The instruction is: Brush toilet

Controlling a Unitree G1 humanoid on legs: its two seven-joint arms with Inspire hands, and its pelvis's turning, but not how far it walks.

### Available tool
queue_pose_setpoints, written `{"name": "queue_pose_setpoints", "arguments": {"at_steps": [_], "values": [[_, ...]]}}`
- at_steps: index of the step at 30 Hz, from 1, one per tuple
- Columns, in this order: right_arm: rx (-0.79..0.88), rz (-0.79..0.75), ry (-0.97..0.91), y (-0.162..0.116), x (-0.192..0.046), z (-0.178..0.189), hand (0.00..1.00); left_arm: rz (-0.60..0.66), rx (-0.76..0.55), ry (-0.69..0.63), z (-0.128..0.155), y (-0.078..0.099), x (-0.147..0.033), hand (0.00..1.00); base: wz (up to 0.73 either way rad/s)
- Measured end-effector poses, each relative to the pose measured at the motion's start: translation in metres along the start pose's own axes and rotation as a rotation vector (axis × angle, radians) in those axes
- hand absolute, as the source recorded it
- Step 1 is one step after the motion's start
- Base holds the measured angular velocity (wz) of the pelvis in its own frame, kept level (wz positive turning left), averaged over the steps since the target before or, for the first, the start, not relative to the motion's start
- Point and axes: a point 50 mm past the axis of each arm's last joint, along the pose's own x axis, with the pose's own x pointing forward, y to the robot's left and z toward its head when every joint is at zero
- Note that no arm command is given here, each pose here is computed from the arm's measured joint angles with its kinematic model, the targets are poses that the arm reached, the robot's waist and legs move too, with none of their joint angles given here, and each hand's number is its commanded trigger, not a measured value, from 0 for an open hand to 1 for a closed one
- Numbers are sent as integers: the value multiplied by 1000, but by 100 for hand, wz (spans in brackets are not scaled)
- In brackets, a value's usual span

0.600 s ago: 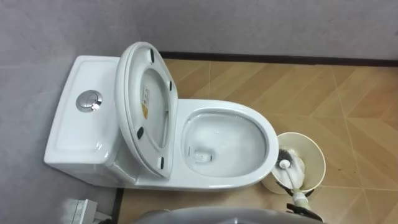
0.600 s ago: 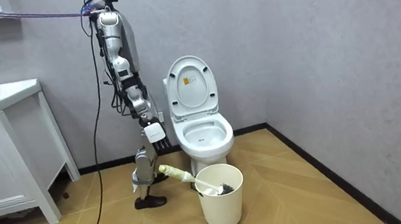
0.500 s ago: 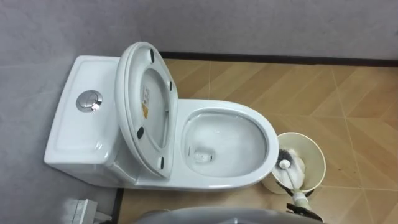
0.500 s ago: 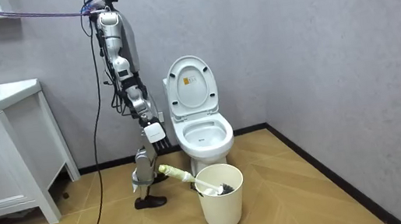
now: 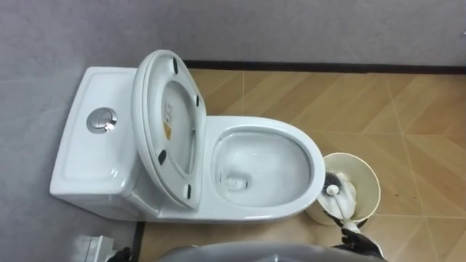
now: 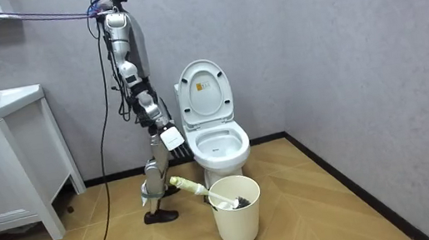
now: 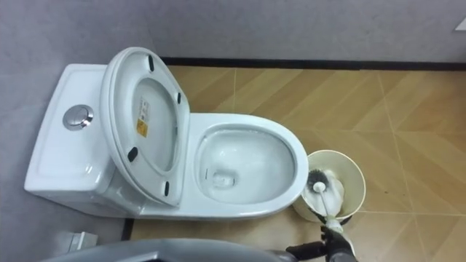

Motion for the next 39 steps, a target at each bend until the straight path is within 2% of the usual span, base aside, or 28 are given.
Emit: {"name": "queue_pose_setpoints", "arguments": {"at_steps": [8,16,22,26,30,34,39], "values": [[-123,-142,-108,-8,0,19,0,56,-27,-68,13,4,1,0,-2],[-99,-279,-144,-17,-1,26,0,88,-31,-97,16,10,1,0,3],[-95,-339,-123,-23,3,32,0,89,-105,-140,35,13,3,0,18],[-58,-363,-101,-27,7,41,0,103,-81,-183,49,15,3,0,13],[-1,-366,-79,-28,10,50,0,106,-128,-213,59,16,3,0,5],[85,-376,-64,-29,12,61,0,103,-113,-250,72,15,2,0,5],[165,-387,-80,-36,15,85,0,71,-91,-338,107,9,-1,0,4]]}}
